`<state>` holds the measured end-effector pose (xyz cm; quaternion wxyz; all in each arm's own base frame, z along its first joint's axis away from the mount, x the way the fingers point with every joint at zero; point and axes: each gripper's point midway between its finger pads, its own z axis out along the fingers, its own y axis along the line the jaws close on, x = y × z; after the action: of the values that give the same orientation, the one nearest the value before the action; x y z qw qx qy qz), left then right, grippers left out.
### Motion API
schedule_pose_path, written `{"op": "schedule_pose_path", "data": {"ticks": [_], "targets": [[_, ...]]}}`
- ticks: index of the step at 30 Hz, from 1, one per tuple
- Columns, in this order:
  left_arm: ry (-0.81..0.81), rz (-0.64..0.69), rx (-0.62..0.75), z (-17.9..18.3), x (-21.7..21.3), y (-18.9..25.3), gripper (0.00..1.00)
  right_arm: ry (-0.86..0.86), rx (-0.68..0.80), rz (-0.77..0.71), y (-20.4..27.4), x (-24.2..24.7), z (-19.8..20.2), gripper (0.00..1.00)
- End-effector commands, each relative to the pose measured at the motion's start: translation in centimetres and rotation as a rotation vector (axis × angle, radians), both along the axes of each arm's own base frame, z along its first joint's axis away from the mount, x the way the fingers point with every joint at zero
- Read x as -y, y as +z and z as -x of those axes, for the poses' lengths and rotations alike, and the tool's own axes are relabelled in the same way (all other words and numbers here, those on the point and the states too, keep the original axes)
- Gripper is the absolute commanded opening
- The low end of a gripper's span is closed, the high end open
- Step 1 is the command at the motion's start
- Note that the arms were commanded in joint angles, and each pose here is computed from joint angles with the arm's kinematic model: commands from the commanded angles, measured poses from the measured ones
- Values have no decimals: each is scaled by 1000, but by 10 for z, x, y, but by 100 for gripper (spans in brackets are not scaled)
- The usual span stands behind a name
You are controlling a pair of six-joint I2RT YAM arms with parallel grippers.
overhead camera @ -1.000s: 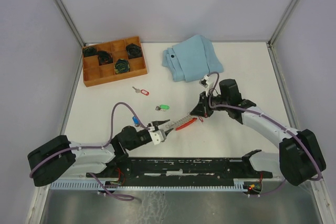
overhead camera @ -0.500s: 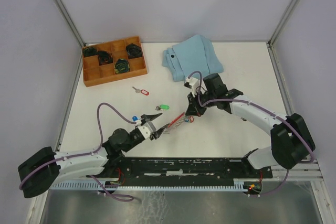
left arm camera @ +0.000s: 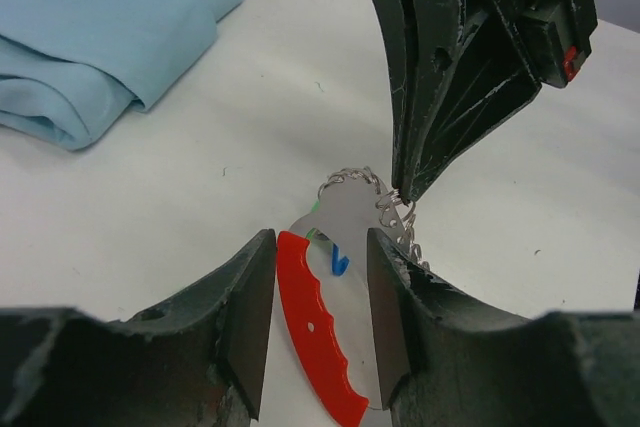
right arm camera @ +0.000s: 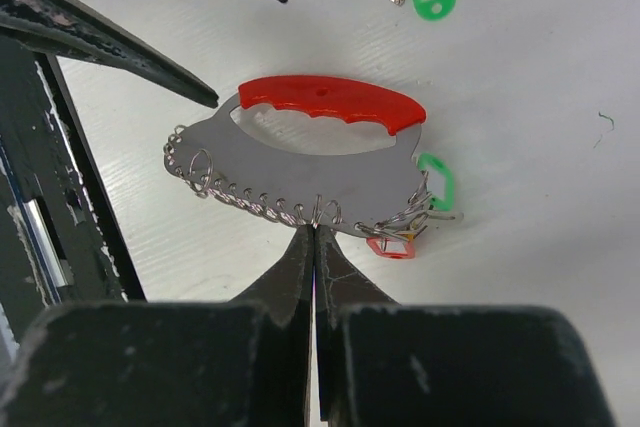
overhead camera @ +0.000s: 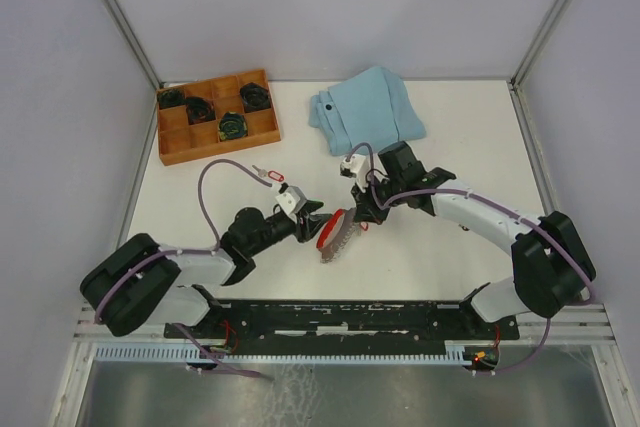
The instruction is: Put the keys on the keyring
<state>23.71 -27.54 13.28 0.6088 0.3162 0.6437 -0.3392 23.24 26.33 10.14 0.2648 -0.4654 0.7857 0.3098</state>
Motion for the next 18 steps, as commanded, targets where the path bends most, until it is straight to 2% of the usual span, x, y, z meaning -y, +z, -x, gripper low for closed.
{"op": "schedule_pose_path", "data": {"ticks": [1,6,9,18], "targets": [[-121,140,30,-1,15,28,47,95,102,-24,18,-11,-10,1],[-204,187,58,-4,15,19,48,138,75,34,12,-7,-9,1],[-279,205,85,-2,22,15,45,163,91,51,11,-7,-8,1],[-345,165,136,-8,34,3,38,257,161,59,15,-10,-5,1]]}}
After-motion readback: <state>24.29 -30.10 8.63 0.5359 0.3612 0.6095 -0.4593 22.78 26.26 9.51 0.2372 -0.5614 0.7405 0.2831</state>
